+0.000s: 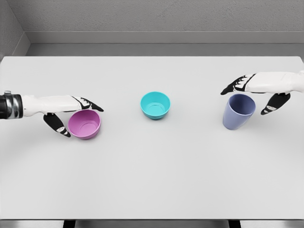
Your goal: Stacking bowl and cup with both arms
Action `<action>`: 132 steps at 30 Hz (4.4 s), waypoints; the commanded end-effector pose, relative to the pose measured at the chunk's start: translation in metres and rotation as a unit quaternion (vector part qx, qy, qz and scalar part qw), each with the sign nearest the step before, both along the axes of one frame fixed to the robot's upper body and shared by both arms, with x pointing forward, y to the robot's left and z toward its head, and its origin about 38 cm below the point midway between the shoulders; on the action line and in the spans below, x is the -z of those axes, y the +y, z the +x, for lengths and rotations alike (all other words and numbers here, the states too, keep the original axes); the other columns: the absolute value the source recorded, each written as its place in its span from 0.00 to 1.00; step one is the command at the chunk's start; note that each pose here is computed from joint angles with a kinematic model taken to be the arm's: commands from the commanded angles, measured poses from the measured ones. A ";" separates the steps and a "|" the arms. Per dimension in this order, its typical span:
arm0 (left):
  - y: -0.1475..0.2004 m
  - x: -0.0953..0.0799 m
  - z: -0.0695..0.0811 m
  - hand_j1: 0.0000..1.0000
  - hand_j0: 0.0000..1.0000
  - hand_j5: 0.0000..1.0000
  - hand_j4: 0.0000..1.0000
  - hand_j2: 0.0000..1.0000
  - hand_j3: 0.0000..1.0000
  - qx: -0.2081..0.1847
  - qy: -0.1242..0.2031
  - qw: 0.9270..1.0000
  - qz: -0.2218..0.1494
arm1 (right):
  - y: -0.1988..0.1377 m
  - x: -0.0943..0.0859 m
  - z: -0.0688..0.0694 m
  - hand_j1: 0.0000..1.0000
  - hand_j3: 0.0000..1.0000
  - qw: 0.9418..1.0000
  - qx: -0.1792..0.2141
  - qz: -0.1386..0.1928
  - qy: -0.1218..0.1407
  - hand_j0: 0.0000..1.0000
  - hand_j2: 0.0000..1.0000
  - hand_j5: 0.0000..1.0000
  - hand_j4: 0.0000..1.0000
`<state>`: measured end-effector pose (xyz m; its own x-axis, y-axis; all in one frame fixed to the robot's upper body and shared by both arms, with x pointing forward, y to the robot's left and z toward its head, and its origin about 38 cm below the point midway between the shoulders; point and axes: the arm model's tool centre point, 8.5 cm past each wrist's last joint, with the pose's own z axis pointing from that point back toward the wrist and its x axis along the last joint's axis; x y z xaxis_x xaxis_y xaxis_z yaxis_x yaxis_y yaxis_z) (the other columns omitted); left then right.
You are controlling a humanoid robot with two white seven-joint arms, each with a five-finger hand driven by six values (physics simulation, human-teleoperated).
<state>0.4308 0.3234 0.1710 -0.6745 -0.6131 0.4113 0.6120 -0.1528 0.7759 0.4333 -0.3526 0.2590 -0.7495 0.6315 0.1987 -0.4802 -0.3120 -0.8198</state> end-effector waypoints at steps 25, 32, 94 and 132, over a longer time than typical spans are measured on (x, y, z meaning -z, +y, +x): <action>-0.004 0.007 0.004 1.00 1.00 1.00 1.00 1.00 1.00 -0.001 0.006 1.000 0.001 | 0.003 0.016 0.003 1.00 1.00 1.000 0.001 -0.006 0.012 1.00 1.00 1.00 1.00; -0.005 0.009 0.003 1.00 1.00 1.00 1.00 1.00 1.00 0.000 0.008 1.000 0.002 | 0.002 0.017 0.003 1.00 1.00 1.000 0.002 -0.005 0.013 1.00 1.00 1.00 1.00; -0.040 -0.017 0.025 0.66 0.66 0.66 0.66 0.66 0.66 0.034 -0.027 0.999 -0.002 | 0.016 0.037 0.008 0.90 0.90 0.999 -0.012 -0.025 0.027 0.90 0.90 0.90 0.90; -0.119 -0.047 0.060 0.67 0.67 0.67 0.67 0.67 0.67 0.095 -0.063 0.993 -0.002 | 0.033 0.003 0.009 0.66 0.66 0.998 -0.047 -0.038 -0.011 0.66 0.66 0.66 0.66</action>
